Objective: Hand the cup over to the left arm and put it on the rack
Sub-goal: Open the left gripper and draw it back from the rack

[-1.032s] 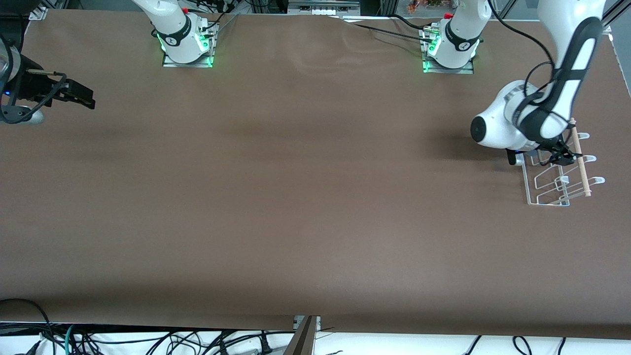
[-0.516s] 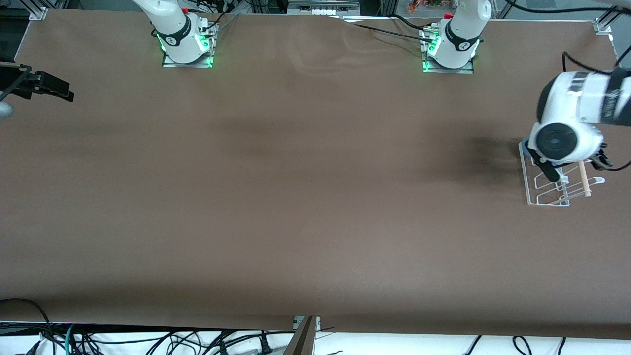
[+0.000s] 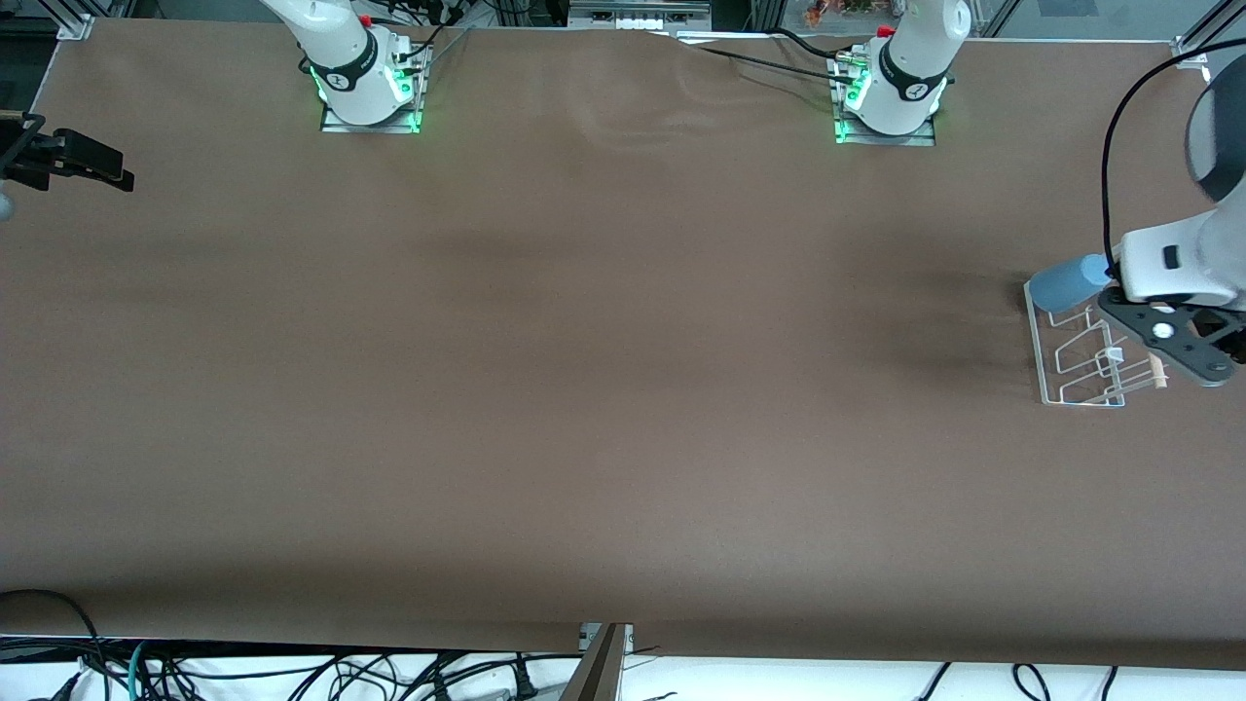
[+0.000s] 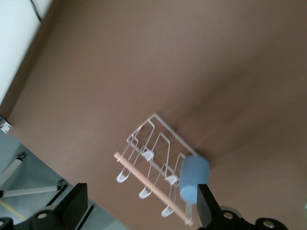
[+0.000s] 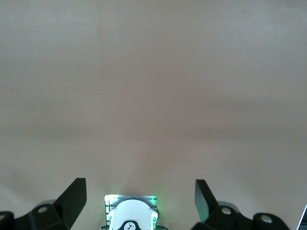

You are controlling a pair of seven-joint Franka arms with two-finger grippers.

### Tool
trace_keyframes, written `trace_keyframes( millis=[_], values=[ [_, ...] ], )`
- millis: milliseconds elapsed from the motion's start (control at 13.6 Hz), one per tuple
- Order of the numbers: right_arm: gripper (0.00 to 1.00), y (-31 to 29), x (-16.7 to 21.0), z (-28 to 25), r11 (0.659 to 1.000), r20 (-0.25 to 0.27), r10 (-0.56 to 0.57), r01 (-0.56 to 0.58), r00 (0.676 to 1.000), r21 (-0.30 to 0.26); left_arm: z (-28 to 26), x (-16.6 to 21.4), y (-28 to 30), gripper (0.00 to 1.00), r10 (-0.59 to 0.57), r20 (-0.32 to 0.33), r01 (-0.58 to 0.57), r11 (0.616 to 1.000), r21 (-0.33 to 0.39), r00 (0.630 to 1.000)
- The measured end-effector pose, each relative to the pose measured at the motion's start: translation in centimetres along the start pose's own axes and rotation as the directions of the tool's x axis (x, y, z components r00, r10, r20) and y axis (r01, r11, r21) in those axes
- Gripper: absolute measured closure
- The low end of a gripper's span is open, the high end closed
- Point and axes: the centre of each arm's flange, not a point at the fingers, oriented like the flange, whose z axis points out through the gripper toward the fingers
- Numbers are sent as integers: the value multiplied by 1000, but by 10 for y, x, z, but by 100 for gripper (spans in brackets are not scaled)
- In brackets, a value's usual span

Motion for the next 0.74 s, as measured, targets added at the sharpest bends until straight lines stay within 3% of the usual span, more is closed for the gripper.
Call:
trace_keyframes(
  millis=[147, 221, 442, 516, 589, 737],
  values=[
    [0, -10, 4, -2, 1000, -3, -18, 18, 1000, -5, -28, 5, 5, 0, -209, -86, 205, 977, -53, 974],
    [0, -12, 5, -1, 1000, -3, -22, 22, 1000, -6, -36, 6, 11, 0, -331, -105, 320, 941, -105, 938],
    [0, -12, 11, 4, 1000, 1, -23, 23, 1000, -7, -48, 8, 25, 0, -627, -53, 595, 759, -265, 777],
    [0, -12, 13, 4, 1000, -3, -23, 23, 1000, -7, -54, 6, 27, 0, -677, -25, 644, 710, -285, 736],
    [0, -12, 14, 5, 1000, -4, -23, 23, 1000, -8, -62, 2, 29, 0, -698, -3, 666, 685, -294, 716],
    [0, -11, 15, 5, 1000, -5, -21, 21, 1000, -7, -72, -4, 36, 0, -706, 29, 681, 670, -295, 707]
  ],
)
